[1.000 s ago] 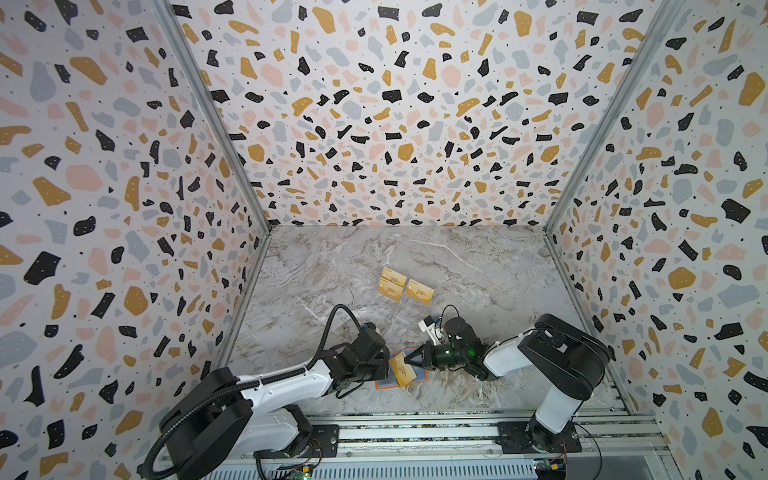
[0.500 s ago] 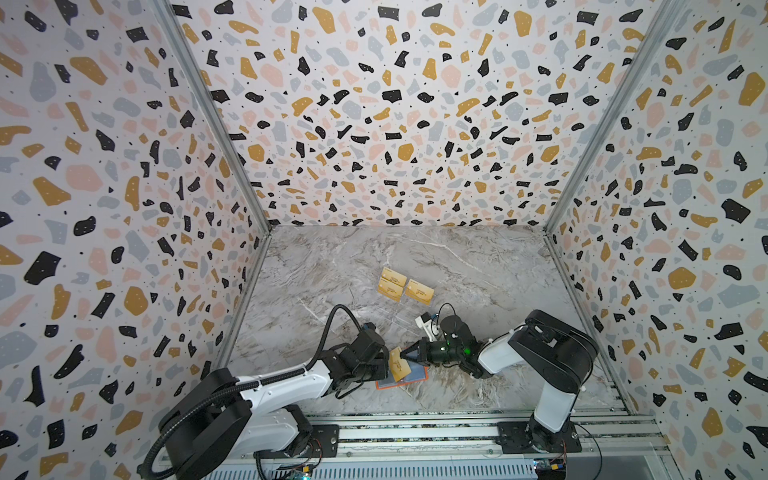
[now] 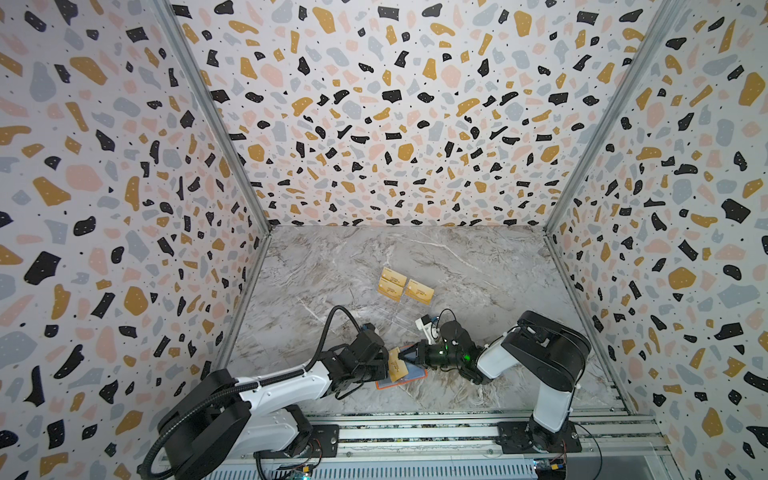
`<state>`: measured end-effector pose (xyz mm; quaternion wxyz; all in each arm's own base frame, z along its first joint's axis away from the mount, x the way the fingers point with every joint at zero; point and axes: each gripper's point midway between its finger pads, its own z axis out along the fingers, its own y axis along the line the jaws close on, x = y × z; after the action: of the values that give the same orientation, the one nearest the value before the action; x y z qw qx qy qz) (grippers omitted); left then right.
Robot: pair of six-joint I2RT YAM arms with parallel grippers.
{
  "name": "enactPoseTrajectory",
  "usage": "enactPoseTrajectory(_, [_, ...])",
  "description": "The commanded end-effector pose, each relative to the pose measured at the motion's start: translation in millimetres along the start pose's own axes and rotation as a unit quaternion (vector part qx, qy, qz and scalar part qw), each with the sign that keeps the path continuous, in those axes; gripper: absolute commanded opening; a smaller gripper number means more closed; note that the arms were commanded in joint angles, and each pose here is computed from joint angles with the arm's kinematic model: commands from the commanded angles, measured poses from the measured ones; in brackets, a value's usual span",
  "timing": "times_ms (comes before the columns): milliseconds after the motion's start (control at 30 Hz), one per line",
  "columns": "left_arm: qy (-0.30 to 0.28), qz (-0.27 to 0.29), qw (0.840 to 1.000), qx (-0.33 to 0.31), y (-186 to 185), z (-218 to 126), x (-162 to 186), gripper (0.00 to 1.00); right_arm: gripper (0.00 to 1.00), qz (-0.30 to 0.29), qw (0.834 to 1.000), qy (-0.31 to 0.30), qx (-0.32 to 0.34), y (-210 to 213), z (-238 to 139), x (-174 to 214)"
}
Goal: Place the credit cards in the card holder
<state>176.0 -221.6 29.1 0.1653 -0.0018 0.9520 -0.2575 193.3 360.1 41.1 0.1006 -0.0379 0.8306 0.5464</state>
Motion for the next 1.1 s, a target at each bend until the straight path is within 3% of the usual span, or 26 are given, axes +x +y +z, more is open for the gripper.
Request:
enactPoseTrajectory(0, [-0.004, -0.009, 1.000, 0.019, -7, -3, -1, 0.15, 0.00, -0.010, 1.000, -0.004, 0.025, -5, 0, 2])
enactPoseTrajectory(67, [-0.012, -0.012, 1.000, 0.022, -9, -6, -5, 0.20, 0.01, -0.019, 0.999, -0.002, 0.039, -7, -1, 3])
enactPoseTrajectory(300, [-0.049, -0.039, 0.998, 0.003, 2, -22, -21, 0.32, 0.23, -0.066, 0.992, 0.020, 0.104, -10, -8, 10])
enactPoseTrajectory(533, [-0.070, -0.055, 0.996, -0.032, 25, -27, -26, 0.43, 0.37, -0.111, 0.982, 0.048, 0.146, -2, -12, 19])
enactPoseTrajectory(767, [-0.065, -0.056, 0.996, -0.021, 30, -20, -18, 0.54, 0.40, -0.111, 0.984, 0.062, 0.124, 10, -7, 24])
enactPoseTrajectory(1067, [-0.058, -0.064, 0.996, 0.014, 24, -14, -12, 0.55, 0.40, -0.121, 0.983, 0.069, 0.121, 24, 2, 28])
